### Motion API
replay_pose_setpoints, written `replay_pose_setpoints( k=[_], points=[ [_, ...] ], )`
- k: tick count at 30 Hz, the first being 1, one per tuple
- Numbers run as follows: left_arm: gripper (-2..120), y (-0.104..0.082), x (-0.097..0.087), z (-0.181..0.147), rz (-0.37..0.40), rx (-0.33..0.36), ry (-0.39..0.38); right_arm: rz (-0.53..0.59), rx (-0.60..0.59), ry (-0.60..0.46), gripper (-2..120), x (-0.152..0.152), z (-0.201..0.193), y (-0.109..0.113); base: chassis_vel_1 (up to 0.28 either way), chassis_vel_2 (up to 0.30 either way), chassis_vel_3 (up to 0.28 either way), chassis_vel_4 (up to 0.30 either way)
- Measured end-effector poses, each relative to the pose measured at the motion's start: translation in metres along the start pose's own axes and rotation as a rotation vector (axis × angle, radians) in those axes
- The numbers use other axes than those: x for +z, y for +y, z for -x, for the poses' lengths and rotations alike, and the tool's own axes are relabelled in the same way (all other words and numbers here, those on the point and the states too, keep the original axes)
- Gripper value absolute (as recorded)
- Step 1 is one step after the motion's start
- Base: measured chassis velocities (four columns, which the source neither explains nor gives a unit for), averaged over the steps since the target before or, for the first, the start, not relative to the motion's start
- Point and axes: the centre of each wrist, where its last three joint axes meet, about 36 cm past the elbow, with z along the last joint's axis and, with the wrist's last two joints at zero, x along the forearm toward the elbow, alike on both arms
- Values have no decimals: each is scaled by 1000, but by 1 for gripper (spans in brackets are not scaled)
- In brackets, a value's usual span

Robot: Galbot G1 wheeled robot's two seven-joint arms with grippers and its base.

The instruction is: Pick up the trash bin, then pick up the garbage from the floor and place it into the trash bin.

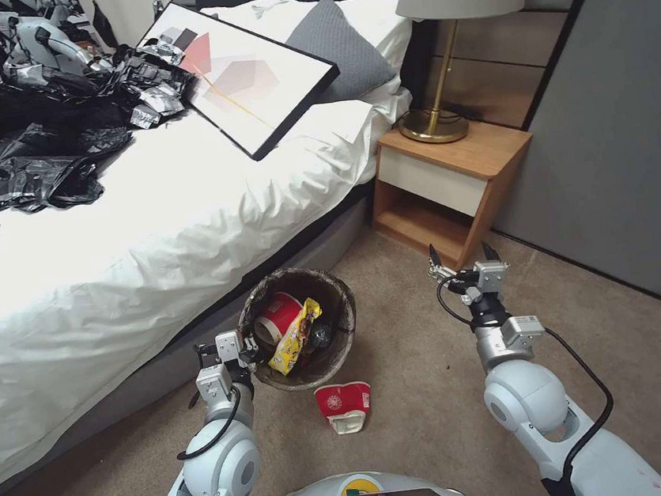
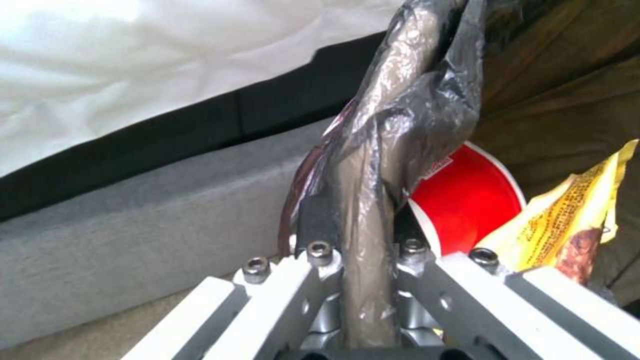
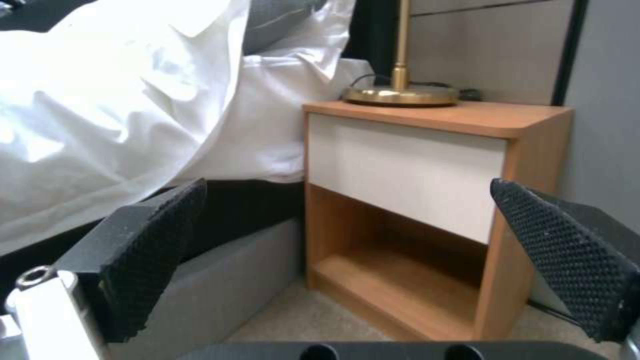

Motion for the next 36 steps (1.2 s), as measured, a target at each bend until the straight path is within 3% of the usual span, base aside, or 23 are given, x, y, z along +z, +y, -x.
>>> replay_pose_setpoints(
  k=[36],
  points=[
    [0, -1, 0, -4, -6, 0, 1, 10, 0, 15, 100, -1, 2, 8, 23, 22, 23, 20]
  ],
)
